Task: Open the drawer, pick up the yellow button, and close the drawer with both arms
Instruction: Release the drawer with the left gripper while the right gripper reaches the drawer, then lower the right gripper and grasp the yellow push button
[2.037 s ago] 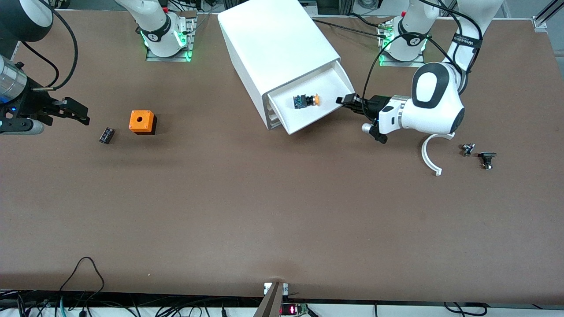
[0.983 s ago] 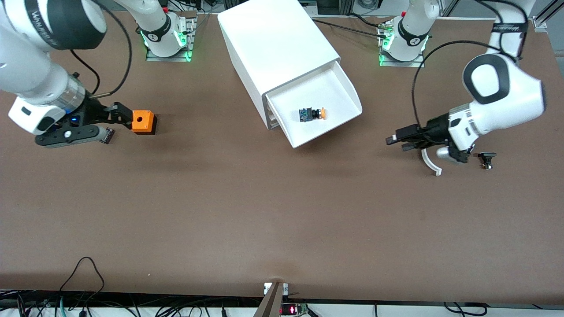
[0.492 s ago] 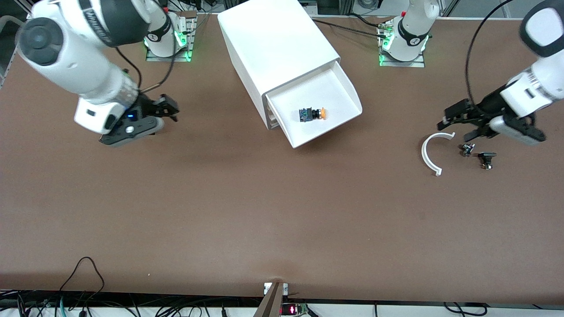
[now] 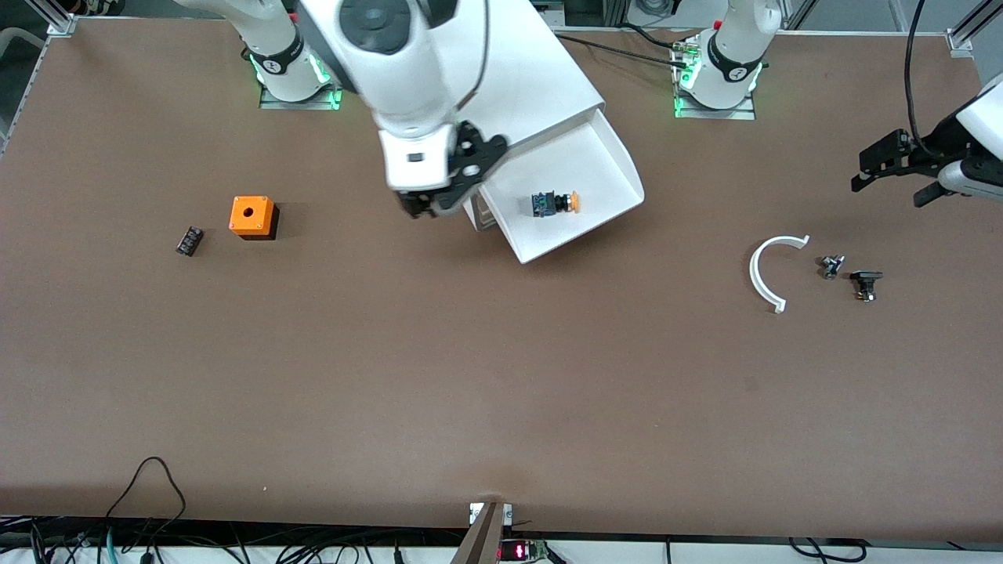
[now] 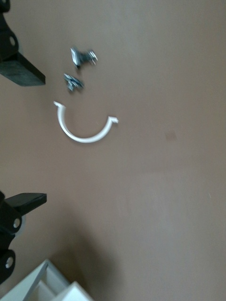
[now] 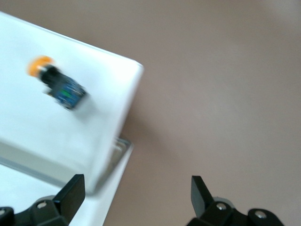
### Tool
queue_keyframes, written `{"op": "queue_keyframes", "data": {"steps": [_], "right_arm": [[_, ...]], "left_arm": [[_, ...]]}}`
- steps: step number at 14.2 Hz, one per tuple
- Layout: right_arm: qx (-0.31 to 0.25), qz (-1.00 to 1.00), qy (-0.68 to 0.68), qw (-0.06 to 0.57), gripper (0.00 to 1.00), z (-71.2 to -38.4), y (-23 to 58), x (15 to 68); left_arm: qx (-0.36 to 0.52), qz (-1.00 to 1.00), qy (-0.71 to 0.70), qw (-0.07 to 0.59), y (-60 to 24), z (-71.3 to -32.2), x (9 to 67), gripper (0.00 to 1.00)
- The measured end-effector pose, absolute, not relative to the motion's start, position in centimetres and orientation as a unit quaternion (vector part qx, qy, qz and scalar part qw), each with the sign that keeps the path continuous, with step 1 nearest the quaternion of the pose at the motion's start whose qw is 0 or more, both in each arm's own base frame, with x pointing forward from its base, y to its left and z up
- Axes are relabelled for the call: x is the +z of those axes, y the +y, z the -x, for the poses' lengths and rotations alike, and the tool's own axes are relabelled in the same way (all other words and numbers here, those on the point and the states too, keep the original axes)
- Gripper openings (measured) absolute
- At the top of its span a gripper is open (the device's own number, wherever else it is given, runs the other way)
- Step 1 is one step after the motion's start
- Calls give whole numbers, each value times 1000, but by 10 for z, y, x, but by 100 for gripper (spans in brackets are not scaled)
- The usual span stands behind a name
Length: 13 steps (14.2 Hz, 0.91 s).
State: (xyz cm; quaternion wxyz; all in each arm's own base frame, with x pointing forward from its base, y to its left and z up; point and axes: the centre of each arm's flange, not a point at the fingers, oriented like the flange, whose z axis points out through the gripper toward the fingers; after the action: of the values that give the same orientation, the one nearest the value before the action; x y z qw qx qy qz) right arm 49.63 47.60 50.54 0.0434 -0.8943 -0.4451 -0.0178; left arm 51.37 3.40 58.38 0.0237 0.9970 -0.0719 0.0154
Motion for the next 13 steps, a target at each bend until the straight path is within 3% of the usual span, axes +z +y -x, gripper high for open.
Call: {"op": "queue_keyframes", "data": {"steps": [6,13], "right_arm": [[-48,805,-590,44,100,-482,556,470],[-47,730,-681,37,100,-468,582,440]], "left_arm": [[1,-999,-36,-11,12,-513,582,100],[-5,-999,-35,-12,12,-514,578,100]]}}
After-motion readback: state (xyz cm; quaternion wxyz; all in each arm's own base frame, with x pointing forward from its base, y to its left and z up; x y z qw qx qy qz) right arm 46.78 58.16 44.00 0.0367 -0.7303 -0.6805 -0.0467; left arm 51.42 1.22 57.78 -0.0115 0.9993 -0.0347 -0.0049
